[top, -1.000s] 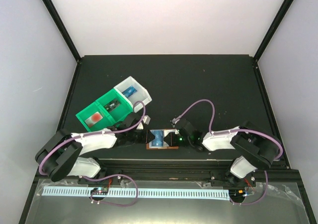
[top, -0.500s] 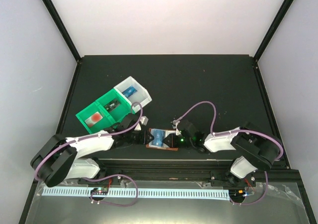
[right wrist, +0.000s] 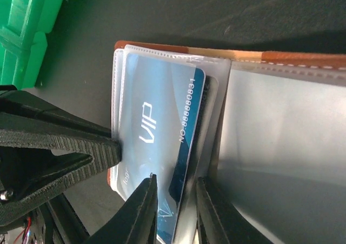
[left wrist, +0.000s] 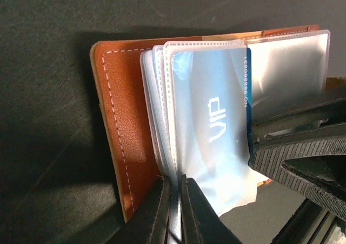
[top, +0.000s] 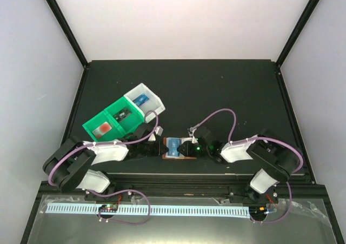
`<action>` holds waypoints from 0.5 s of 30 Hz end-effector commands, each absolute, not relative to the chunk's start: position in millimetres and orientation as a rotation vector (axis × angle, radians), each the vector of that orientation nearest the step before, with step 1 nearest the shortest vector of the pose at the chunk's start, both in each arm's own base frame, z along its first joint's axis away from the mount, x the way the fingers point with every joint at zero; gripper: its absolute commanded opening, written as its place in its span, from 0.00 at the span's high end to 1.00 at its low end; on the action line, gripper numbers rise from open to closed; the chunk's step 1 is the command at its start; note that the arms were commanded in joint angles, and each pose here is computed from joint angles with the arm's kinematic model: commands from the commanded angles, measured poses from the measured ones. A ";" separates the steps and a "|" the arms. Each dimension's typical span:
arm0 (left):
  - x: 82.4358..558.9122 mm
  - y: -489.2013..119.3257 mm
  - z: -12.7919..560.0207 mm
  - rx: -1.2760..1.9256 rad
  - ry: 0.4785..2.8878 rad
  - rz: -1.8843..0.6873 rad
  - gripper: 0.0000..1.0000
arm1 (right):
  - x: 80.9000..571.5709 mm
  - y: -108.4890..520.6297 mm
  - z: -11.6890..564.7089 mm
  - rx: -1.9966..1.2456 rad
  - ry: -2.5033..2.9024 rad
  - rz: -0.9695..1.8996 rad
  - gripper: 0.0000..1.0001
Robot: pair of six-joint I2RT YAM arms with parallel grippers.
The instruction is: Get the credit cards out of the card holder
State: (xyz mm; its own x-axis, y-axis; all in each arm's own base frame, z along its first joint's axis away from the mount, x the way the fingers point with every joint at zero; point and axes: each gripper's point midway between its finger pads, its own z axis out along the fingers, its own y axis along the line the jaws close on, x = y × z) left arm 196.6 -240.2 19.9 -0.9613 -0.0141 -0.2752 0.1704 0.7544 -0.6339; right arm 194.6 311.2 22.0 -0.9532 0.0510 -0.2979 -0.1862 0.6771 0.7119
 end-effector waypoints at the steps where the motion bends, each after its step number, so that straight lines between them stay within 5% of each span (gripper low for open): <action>1: 184.2 -240.3 3.6 0.119 2.775 -1.012 0.96 | 199.0 316.2 26.3 -0.097 2.573 1.213 0.77; 15: 180.4 -241.9 -5.7 0.099 2.823 -1.018 0.92 | 201.4 313.9 36.0 -0.109 2.532 1.218 0.99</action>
State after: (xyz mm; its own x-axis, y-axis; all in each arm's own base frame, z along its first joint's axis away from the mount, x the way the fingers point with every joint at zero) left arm 204.5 -249.7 19.2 -0.9655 -0.0273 -0.2589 0.1568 0.7328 -0.6621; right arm 204.2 300.5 21.7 -0.9513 0.1010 -0.2913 -0.1443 0.6891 0.7101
